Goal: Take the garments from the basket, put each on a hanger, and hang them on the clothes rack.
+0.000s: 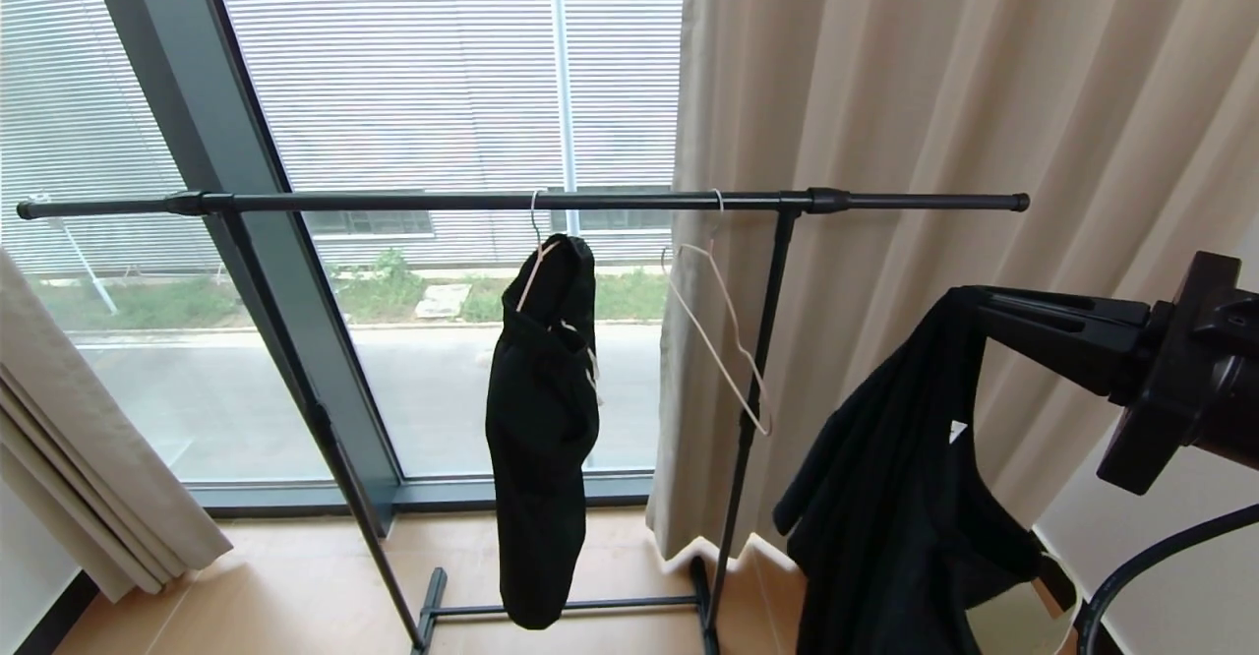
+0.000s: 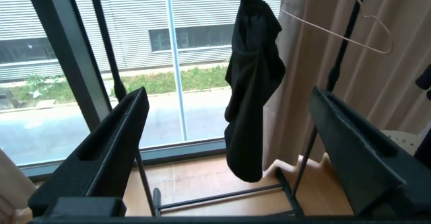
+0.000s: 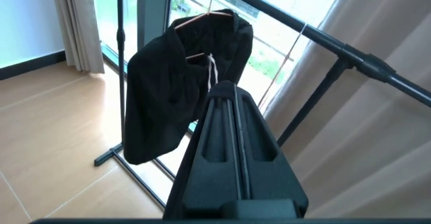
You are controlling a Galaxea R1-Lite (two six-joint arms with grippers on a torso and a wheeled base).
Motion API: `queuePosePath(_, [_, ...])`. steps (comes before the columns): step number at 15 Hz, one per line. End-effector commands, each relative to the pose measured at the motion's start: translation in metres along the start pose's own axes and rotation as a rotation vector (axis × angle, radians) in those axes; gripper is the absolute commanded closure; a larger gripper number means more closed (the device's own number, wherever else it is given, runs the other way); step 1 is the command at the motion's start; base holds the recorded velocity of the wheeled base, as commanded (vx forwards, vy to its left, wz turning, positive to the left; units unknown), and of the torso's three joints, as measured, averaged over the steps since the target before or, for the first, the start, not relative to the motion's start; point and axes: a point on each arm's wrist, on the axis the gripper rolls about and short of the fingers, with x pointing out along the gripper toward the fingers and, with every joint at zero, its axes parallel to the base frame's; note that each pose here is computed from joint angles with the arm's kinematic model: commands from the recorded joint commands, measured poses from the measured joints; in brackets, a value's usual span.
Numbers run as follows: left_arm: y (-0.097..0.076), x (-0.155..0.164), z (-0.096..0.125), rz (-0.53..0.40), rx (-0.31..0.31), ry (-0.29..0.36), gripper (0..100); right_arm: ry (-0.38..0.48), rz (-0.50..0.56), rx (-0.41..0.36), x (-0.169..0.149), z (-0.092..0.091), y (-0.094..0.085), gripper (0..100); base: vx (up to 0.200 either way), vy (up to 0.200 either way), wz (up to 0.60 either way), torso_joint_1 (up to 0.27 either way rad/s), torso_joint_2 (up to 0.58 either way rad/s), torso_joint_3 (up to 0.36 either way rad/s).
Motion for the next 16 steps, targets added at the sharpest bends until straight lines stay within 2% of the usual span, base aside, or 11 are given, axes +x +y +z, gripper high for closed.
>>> queuePosePath(1, [0.0,0.0,0.0,-0.001,0.0,0.001,0,0.002,0.002,0.0,0.001,0.0,0.0,100,-0.2,0.0,0.0,-0.002,0.0,0.002])
queuePosePath(5, [0.0,0.0,0.0,0.0,0.003,0.001,0,0.017,0.005,0.0,0.002,-0.004,0.001,100,0.0,0.0,0.0,0.0,0.0,0.0])
queuePosePath(6, [0.0,0.0,0.0,-0.001,0.003,0.001,0,0.051,0.024,-0.004,0.008,-0.012,0.004,100,0.0,0.0,0.0,0.0,0.0,0.0])
queuePosePath(8, [0.0,0.0,0.0,-0.005,0.001,0.004,0,0.058,0.052,-0.08,0.018,-0.016,0.009,100,0.0,0.0,0.0,0.0,0.0,0.0])
queuePosePath(9, [0.001,0.003,0.0,-0.019,-0.003,0.037,0,0.064,0.074,-0.092,0.023,-0.017,0.014,100,0.0,0.0,0.0,0.0,0.0,0.0])
queuePosePath(10, [0.002,0.01,0.001,-0.041,-0.017,0.126,0,0.075,0.098,-0.099,0.032,-0.015,0.022,100,0.0,0.0,0.0,0.0,0.0,0.0])
queuePosePath(13, [0.004,0.031,-0.001,-0.045,-0.041,0.367,0,0.13,-0.029,-0.119,0.087,-0.003,0.031,100,0.0,0.0,0.0,0.0,0.0,0.0])
queuePosePath(14, [0.006,0.044,0.012,-0.031,-0.059,0.457,0,0.144,-0.055,-0.12,0.107,-0.002,0.031,100,0.0,0.0,0.0,0.0,0.0,0.0])
queuePosePath(15, [0.009,0.059,0.03,0.006,-0.119,0.527,0,0.158,-0.083,-0.119,0.121,-0.004,0.031,100,0.0,0.0,0.0,0.0,0.0,0.0])
queuePosePath(16, [0.011,0.066,0.037,0.021,-0.16,0.548,0,0.169,-0.104,-0.117,0.124,-0.006,0.031,100,0.0,0.0,0.0,0.0,0.0,0.0])
